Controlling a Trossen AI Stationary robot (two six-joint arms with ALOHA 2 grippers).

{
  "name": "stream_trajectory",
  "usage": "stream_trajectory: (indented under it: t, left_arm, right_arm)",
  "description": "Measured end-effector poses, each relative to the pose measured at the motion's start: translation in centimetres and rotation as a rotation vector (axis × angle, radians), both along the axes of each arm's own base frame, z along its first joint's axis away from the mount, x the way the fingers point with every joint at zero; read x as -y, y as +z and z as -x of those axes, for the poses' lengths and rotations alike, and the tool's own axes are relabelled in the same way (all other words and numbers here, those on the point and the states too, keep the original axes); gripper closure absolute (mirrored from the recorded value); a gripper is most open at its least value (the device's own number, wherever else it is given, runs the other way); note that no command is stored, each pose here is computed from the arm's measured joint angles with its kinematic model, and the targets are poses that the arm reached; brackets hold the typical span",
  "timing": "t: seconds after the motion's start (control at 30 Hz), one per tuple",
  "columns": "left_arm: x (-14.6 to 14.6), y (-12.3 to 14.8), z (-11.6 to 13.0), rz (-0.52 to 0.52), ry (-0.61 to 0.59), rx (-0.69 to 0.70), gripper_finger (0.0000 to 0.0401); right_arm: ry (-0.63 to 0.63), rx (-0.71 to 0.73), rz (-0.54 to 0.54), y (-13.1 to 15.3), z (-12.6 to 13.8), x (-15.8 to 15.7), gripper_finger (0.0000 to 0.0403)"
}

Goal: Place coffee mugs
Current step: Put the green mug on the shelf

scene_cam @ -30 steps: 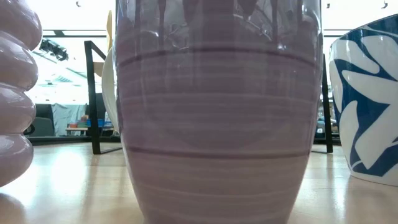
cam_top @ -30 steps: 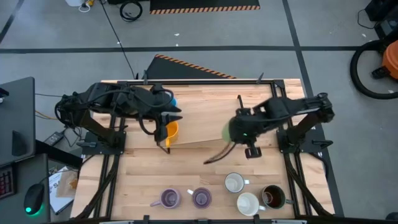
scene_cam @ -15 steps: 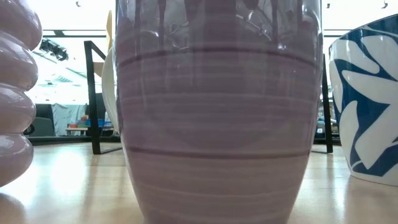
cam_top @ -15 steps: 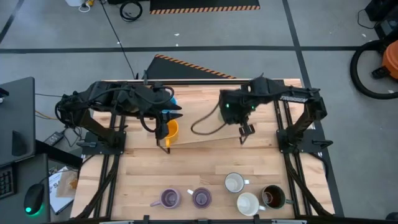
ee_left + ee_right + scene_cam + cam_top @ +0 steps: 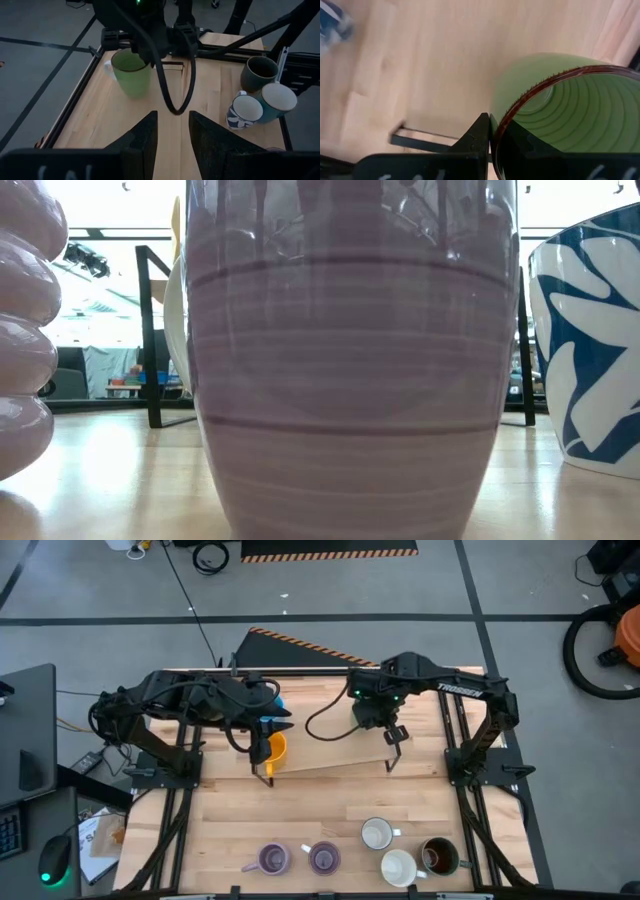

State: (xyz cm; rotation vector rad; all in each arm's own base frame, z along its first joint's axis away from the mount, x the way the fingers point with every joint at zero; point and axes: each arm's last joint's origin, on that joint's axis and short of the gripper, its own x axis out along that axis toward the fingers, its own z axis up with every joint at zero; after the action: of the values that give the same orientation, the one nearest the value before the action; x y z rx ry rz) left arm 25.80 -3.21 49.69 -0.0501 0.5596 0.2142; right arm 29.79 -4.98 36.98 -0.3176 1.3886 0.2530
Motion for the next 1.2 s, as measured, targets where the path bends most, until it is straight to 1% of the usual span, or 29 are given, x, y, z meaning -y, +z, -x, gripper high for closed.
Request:
stream_trajectory:
  t: [0.2,0.57,0.63,0.73,0.83,1.03,1.2]
  left_arm:
    - [0.0,-0.2,0.1,-0.003,0.0,-0.019,0.0284]
    - [0.0,-0.2,0.1,-0.005,-0.001,-0.02,0.0284]
    - [0.0,-0.2,0.1,-0.005,-0.001,-0.02,0.0284]
    - [0.0,-0.2,0.1,-0.006,-0.001,-0.02,0.0284]
    - [0.0,-0.2,0.1,-0.006,-0.001,-0.02,0.0284]
    - [0.0,-0.2,0.1,-0.005,-0.001,-0.02,0.0284]
    - [-0.3,-0.1,0.0,-0.015,0.005,-0.015,0.0284]
  right_arm:
    - [0.007,-0.015,0.007,-0.4,0.0,0.2,0.0363]
    - [0.004,-0.014,0.029,-0.3,0.1,0.5,0.0303]
    - [-0.002,-0.019,0.056,-0.3,0.1,0.6,0.0297]
    - [-0.024,-0.03,0.105,-0.3,0.2,0.7,0.0292]
    - [-0.042,-0.029,0.116,-0.2,0.3,0.7,0.029]
    - [-0.1,0.014,0.111,0.7,0.5,0.3,0.029]
    - [-0.147,0.062,0.095,1.9,1.6,-0.1,0.029]
